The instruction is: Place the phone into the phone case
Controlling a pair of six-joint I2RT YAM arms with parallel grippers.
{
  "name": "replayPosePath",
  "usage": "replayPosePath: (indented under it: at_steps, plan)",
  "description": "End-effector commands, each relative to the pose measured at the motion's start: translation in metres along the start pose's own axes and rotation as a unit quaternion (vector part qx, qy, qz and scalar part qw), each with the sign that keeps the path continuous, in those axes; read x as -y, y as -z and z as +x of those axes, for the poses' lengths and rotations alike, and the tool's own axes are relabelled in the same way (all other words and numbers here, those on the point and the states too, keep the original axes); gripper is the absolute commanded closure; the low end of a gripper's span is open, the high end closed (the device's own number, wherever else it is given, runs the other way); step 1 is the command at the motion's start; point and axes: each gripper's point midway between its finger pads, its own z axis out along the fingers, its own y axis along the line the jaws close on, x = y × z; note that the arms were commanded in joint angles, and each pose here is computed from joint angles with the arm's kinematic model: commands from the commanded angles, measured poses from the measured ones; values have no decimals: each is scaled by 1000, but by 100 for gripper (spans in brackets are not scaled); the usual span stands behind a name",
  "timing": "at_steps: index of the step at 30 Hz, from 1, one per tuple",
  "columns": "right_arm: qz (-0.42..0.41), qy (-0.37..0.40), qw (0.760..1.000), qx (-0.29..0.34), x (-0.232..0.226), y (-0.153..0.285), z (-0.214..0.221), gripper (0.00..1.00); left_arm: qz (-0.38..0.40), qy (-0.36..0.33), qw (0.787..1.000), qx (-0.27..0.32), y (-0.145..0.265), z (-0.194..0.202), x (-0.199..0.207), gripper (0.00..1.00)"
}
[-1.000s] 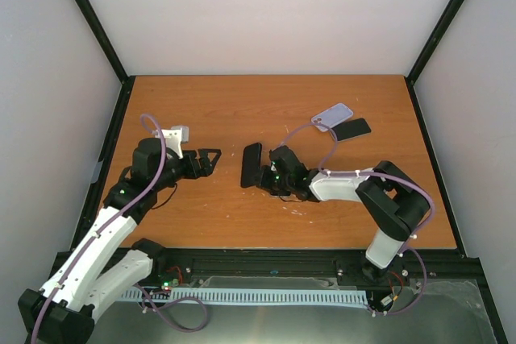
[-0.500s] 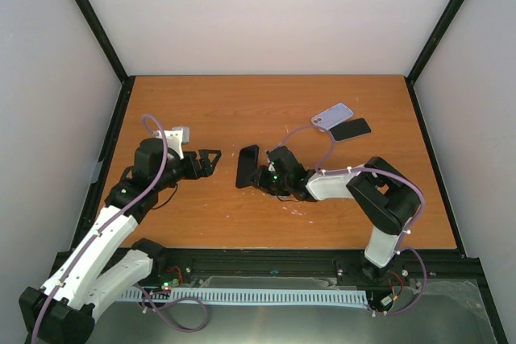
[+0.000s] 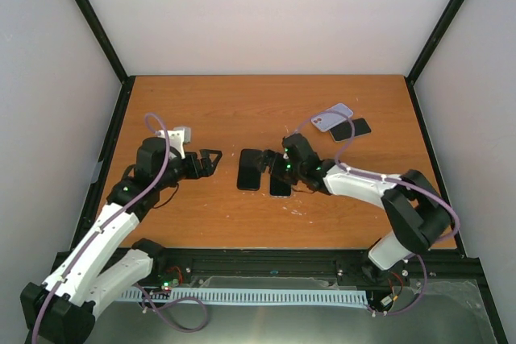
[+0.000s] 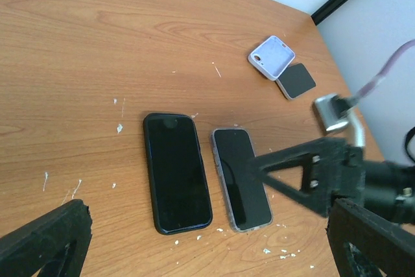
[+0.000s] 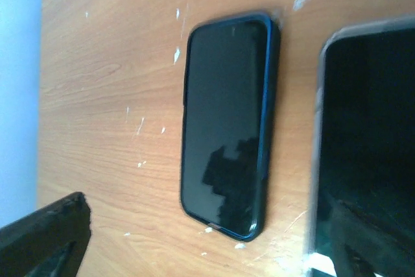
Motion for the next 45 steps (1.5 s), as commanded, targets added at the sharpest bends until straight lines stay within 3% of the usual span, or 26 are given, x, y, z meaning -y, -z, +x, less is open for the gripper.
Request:
replayPosePath:
  at_steps: [1, 9, 14, 17, 21, 28, 45]
  plan:
    - [81, 18, 994, 67, 28, 32, -42, 0, 3, -7, 1000, -2, -2, -1, 1, 1]
    - [216, 45, 969, 113, 118, 74, -126, 0, 20, 16, 999, -28, -13, 13, 1, 1]
    - [236, 10, 960, 152, 161, 94, -178, 2, 24, 24, 999, -40, -21, 20, -1, 0]
    - [223, -13, 959, 173, 172, 95, -202, 12, 28, 27, 998, -47, -26, 19, 0, 0]
    - [234, -60, 953, 183, 195, 89, -221, 40, 29, 30, 998, -49, -29, 15, 2, 1]
    - [195, -82, 958, 192, 198, 68, -241, 60, 19, 35, 998, -51, -32, 19, -4, 1]
    - [244, -144, 946, 158, 230, 40, -253, 59, 21, 34, 998, -48, -29, 19, -3, 0]
